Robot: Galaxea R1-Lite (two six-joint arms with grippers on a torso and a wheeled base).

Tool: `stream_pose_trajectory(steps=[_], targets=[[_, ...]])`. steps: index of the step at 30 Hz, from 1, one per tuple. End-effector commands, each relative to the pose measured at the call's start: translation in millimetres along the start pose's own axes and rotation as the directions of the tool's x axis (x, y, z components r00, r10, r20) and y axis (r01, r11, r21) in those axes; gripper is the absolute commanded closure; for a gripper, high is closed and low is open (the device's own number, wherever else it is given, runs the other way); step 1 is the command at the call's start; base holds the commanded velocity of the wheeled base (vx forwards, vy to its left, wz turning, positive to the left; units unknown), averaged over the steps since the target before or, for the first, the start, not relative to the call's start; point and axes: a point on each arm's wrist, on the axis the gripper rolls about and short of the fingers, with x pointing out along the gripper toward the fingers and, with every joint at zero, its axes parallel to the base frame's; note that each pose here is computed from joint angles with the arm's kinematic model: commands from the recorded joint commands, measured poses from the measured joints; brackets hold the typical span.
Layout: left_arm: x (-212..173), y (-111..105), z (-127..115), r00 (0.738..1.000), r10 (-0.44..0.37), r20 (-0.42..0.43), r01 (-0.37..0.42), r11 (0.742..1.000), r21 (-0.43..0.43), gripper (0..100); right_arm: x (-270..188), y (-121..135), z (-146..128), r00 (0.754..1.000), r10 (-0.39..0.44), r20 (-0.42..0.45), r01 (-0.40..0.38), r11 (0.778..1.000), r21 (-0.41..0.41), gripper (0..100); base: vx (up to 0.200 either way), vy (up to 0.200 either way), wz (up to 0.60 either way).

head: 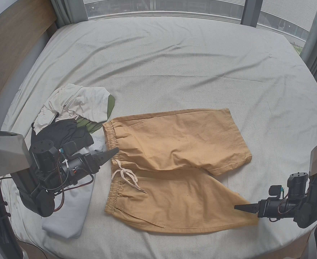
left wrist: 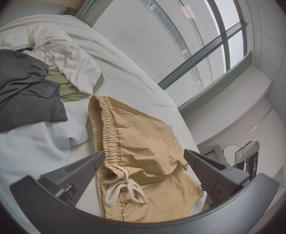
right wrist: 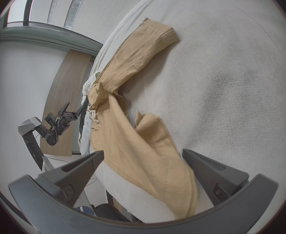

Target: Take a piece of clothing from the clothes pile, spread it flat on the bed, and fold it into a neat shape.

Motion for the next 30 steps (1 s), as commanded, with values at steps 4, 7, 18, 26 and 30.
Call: stream_pose_trajectory(steps=[4,7,18,26,30], targets=[[1,2,-2,1.000,0.003,-0.004,-0.003,1.000,-0.005,0,-3,41,4,0.993,0.120,0.010,-0.120,0.992,0.036,0,0.000,0.000,0.00],[1,2,-2,1.000,0.003,-0.004,-0.003,1.000,-0.005,0,-6,57,7,0.985,0.174,0.019,-0.175,0.984,0.043,0,0.000,0.000,0.00],[2,3,-3,1.000,0.004,-0.008,-0.004,1.000,-0.005,0,-1,79,6,0.968,0.251,-0.003,-0.251,0.968,-0.006,0,0.000,0.000,0.00],[3,2,-4,1.000,0.001,-0.010,-0.002,1.000,-0.005,0,13,88,-4,0.957,0.279,-0.076,-0.278,0.960,0.026,0,0.000,0.000,0.00],[3,2,-4,1.000,0.001,-0.010,-0.002,1.000,-0.005,0,26,85,-9,0.959,0.263,-0.106,-0.261,0.965,0.037,0,0.000,0.000,0.00]])
